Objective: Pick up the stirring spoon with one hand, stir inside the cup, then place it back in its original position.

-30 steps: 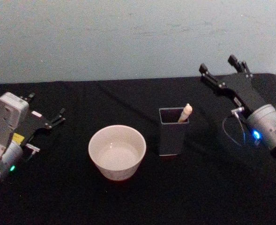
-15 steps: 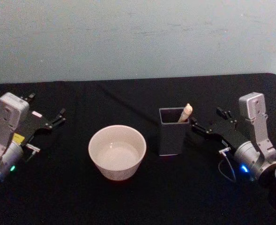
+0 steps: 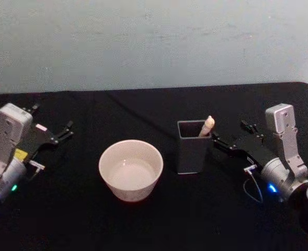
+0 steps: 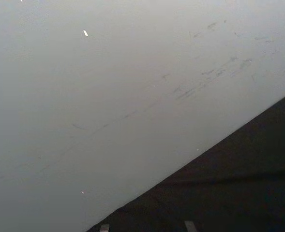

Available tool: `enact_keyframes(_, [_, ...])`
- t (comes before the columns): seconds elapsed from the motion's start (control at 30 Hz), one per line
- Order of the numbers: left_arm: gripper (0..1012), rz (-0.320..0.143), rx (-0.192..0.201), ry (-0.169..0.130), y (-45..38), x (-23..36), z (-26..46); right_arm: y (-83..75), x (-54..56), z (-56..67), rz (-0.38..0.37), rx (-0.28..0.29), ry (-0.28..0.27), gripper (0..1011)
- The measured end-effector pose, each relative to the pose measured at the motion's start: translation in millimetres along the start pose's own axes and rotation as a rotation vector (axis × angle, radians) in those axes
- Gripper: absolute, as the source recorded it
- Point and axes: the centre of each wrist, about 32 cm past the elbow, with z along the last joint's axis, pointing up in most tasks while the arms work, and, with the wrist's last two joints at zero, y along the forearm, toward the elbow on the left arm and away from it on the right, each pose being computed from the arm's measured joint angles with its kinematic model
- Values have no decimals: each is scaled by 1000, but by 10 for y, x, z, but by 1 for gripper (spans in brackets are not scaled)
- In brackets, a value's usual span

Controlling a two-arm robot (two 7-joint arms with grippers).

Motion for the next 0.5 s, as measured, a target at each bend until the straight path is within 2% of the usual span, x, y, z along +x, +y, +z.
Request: enact_keyframes(0.5, [1001,0,0,0,0,0,0,-3,1,7,1,3,1,1002])
